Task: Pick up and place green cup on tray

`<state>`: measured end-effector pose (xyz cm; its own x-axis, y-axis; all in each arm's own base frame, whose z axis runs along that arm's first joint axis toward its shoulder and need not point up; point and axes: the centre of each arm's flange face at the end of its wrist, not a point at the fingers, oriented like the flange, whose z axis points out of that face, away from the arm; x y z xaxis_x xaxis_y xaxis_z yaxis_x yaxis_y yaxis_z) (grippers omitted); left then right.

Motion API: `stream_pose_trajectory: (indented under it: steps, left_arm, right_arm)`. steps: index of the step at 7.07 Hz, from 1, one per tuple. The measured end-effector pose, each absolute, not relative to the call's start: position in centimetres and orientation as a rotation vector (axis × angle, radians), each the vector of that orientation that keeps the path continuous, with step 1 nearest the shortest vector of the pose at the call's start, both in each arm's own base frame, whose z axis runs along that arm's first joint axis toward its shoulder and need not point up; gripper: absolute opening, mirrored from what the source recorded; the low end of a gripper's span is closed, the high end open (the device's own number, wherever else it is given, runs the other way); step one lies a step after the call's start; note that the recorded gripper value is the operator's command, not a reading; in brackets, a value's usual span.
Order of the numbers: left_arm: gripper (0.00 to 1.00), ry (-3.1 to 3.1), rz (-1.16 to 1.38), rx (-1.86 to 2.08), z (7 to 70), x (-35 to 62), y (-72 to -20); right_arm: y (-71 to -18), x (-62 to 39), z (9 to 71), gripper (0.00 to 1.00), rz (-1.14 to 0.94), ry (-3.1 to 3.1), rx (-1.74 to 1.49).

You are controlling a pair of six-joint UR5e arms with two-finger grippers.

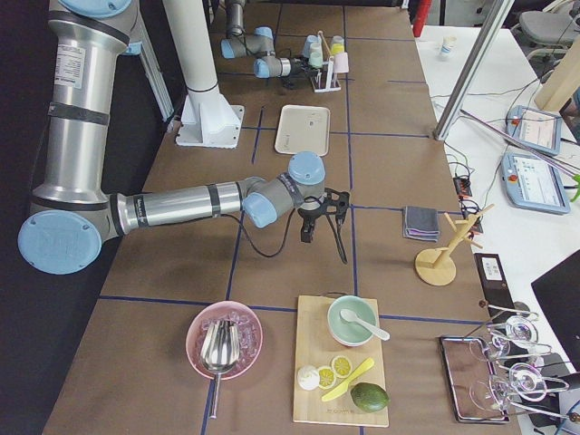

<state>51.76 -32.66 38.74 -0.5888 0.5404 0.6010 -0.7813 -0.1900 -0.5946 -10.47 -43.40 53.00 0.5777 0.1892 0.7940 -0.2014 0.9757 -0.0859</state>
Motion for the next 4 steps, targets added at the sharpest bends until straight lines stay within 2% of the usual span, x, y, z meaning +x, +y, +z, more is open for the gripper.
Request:
stream_pose_trajectory:
  steps: [2, 4]
  left_arm:
    - [0.74, -1.157, 1.891, 0.327, 38.5, 51.7, -32.7]
    - [0.72, -1.149, 1.882, 0.344, 37.6, 51.2, -32.8]
  right_arm:
    - [-43.4, -10.5, 52.8, 0.99, 0.228, -0.929, 0.016]
    - [-43.5, -10.5, 52.7, 0.99, 0.233, -0.930, 0.015]
